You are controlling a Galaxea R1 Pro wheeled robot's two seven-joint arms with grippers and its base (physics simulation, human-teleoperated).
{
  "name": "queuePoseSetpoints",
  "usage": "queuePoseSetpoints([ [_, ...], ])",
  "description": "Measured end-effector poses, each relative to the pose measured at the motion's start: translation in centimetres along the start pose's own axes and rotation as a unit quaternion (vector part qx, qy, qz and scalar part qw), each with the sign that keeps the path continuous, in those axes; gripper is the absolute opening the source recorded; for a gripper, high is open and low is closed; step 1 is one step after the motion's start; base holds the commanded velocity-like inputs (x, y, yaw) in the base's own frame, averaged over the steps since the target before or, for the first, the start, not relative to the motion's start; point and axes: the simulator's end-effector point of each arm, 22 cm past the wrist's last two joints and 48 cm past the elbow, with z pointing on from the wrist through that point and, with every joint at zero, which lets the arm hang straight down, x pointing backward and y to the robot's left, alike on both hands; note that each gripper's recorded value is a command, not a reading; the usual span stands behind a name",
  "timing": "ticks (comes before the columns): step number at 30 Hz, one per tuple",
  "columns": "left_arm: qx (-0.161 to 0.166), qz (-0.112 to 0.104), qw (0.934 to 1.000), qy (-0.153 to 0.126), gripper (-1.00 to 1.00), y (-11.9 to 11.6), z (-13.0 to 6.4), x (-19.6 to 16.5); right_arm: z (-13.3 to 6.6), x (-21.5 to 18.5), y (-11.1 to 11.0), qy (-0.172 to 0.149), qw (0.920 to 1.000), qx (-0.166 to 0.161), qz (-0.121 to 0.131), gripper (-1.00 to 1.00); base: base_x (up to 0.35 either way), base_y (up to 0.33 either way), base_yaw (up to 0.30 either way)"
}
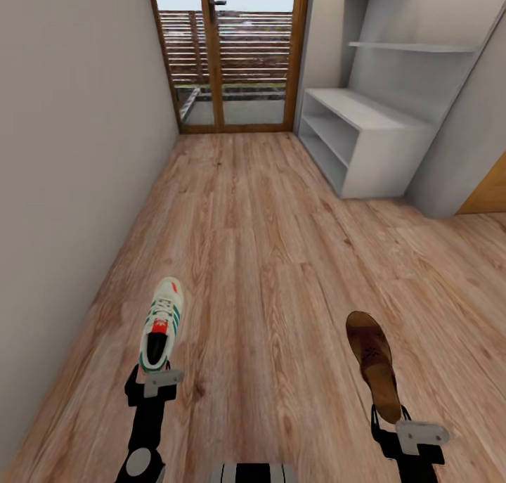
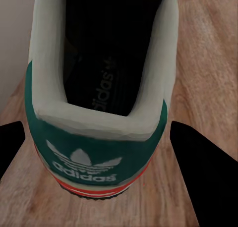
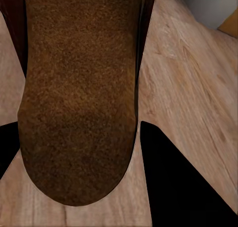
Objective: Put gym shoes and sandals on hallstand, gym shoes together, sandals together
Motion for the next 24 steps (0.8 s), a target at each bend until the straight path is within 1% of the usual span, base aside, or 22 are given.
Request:
queuePoseSetpoints([
  [7,0.004,0.008,1.0000,-0.002,-1.00,-0.44,-0.16,0.02,-0.20,-0.40,0.97,-0.008,0.9999,-0.006,-0.009,-1.00,0.161,-0.014,0.000],
  [19,0.005,0.012,0.9999,-0.003,-1.00,-0.28,-0.12,0.06,-0.24,-0.47,1.11,-0.010,0.9999,-0.007,-0.010,-1.00,0.157,-0.001,0.000],
  [24,0.004,0.012,0.9999,-0.002,-1.00,-0.21,-0.11,0.10,-0.24,-0.46,1.11,-0.009,0.9999,-0.007,-0.009,-1.00,0.225,0.000,0.000],
])
